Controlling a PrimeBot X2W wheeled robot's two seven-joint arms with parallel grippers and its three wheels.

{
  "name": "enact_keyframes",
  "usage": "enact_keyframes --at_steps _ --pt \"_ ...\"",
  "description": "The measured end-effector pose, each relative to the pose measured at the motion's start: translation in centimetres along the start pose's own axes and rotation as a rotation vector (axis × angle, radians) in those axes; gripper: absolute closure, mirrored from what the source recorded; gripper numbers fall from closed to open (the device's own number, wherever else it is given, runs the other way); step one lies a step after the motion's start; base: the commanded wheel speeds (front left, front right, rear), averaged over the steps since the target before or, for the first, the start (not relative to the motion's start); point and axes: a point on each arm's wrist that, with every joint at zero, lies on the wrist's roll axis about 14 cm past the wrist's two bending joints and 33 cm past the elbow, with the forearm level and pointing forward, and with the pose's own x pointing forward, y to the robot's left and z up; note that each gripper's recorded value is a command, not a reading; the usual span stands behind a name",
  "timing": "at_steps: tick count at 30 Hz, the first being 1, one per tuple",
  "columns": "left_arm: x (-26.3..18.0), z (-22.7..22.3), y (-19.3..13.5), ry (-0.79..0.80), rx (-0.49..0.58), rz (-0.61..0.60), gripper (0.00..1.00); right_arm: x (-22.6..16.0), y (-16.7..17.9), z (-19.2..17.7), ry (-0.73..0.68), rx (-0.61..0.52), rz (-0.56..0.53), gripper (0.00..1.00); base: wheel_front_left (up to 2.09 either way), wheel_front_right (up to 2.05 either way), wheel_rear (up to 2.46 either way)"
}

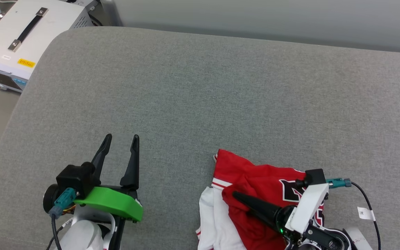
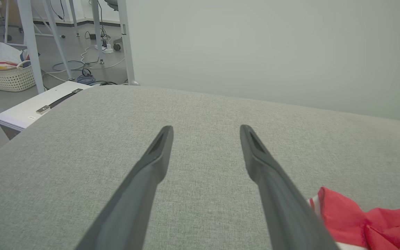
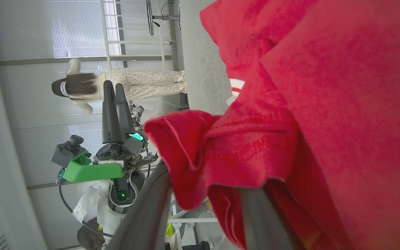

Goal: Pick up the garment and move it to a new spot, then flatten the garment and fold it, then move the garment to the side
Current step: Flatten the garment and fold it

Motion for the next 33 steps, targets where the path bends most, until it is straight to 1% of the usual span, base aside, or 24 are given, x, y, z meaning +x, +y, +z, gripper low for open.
enact_keyframes --at_steps 6,9,11,12,13,18,21,24,27,31,33 --pt "0.1 0.2 -0.6 -0.009 -0.008 -0.019 0.00 -0.2 2.5 0.5 -0.042 -0.052 0.061 0.00 0.00 0.00 0.00" --pt "0.1 0.5 -1.0 -0.019 -0.002 -0.033 0.00 -0.7 4.3 1.5 -0.094 -0.115 0.095 0.00 0.00 0.00 0.00" --pt "0.2 0.8 -1.2 -0.029 0.002 -0.040 0.00 -1.5 5.0 2.9 -0.164 -0.202 0.085 0.00 0.00 0.00 0.00" --pt "0.3 1.0 -1.3 -0.035 0.004 -0.043 0.00 -2.0 5.1 3.7 -0.203 -0.244 0.067 0.00 0.00 0.00 0.00" --pt "0.3 1.1 -1.3 -0.040 0.004 -0.046 0.00 -2.7 4.9 4.9 -0.259 -0.310 0.031 0.00 0.00 0.00 0.00" --pt "0.4 1.4 -1.9 -0.051 0.008 -0.065 0.00 -7.2 3.5 10.2 -0.515 -0.626 -0.176 0.00 0.00 0.00 0.00" --pt "0.6 1.5 -2.3 -0.055 0.007 -0.075 0.00 -10.4 3.2 12.7 -0.652 -0.768 -0.283 0.00 0.00 0.00 0.00" --pt "0.5 1.5 -2.5 -0.053 0.008 -0.079 0.00 -13.7 3.0 14.3 -0.771 -0.874 -0.383 0.00 0.00 0.00 0.00" --pt "0.5 1.3 -2.9 -0.048 0.011 -0.087 0.00 -16.8 3.3 15.2 -0.876 -0.967 -0.461 0.00 0.00 0.00 0.00" --pt "0.6 1.4 -3.4 -0.055 0.017 -0.101 0.00 -19.3 4.8 15.2 -0.970 -1.079 -0.500 0.00 0.00 0.00 0.00" --pt "0.5 1.6 -3.4 -0.059 0.023 -0.098 0.00 -19.8 5.1 14.8 -0.984 -1.116 -0.512 0.00 0.00 0.00 0.00"
